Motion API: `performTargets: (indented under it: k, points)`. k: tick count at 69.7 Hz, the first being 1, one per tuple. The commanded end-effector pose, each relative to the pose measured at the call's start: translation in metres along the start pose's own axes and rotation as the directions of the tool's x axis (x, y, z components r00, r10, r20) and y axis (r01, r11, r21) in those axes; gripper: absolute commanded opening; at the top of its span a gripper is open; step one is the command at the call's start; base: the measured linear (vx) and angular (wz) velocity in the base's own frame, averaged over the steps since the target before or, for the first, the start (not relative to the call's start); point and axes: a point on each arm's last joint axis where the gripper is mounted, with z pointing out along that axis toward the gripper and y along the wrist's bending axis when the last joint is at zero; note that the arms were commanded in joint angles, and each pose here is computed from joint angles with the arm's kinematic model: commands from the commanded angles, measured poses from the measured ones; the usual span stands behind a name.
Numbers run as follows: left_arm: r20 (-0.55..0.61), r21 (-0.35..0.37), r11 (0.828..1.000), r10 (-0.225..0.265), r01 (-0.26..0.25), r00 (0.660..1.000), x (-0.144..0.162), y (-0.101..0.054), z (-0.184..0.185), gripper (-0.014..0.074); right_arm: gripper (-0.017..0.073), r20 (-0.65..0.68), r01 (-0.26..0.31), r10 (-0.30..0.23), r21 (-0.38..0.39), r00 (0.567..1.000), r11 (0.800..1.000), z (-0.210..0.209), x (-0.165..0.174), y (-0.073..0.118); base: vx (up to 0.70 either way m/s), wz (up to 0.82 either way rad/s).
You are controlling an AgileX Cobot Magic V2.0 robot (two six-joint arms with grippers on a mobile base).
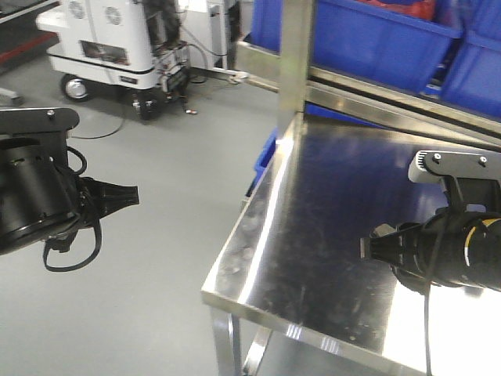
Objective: Move and align brake pads A on conveyor
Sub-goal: 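Turn the base away from the steel table holding both pads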
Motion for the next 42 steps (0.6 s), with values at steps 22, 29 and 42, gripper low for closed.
performTargets:
  k: [22, 29, 42]
  points:
    - [0.085, 0.020, 1.000, -0.015, 0.014, 0.996, -0.0146, 0.0064, -0.0131, 0.0153, 0.0155, 0.102, 0.014, -0.010, -0.043, 0.995, 0.999, -0.0116, -0.0138, 0.0036, -0.09, 0.44]
    - [0.085, 0.020, 1.000, -0.015, 0.014, 0.996, -0.0146, 0.0064, -0.0131, 0.0153, 0.0155, 0.102, 0.014, -0.010, -0.043, 0.995, 0.999, -0.0116, -0.0138, 0.0036, -0.08, 0.55]
    - [0.085, 0.020, 1.000, -0.015, 0.014, 0.996, -0.0146, 0.0064, -0.0131, 0.0153, 0.0155, 0.102, 0.014, -0.010, -0.043, 0.995, 0.999, -0.0116, -0.0138, 0.0036, -0.07, 0.57]
